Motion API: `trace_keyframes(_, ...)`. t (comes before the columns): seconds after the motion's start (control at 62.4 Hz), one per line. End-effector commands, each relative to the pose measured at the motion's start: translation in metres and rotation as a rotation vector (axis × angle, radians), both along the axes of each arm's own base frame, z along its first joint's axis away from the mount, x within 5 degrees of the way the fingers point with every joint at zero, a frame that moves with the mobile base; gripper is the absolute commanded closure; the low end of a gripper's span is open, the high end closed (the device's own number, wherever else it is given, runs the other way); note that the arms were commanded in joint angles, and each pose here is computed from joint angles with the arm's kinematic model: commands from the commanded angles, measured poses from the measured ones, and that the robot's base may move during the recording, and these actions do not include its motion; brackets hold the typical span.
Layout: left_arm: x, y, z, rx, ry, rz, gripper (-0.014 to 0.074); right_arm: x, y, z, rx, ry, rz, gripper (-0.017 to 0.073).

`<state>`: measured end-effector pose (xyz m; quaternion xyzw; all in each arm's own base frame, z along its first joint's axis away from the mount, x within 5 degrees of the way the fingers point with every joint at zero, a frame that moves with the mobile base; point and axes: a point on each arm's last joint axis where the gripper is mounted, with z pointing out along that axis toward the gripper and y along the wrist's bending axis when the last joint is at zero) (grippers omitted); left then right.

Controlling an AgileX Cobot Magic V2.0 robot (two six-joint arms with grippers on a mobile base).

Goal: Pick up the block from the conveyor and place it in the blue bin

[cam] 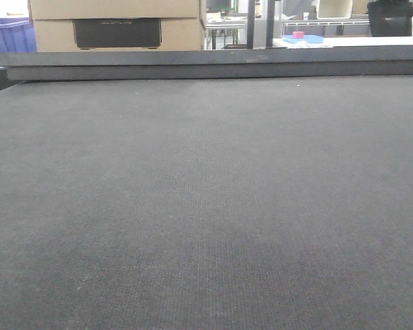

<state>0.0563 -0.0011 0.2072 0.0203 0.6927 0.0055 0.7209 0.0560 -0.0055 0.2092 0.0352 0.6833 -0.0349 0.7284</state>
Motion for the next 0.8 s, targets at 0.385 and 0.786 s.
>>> trace_keyframes(0.385, 0.0, 0.0, 0.0034, -0.007, -0.02, 0.001, 0.0704, -0.0002, -0.0004, 0.0035, -0.014, -0.017, -0.008, 0.0721)
trace_keyframes(0.786, -0.0003, -0.0002, 0.0074, -0.008, -0.064, -0.002, 0.0704, -0.0007, -0.001, 0.0081, -0.017, -0.067, -0.015, 0.0721)
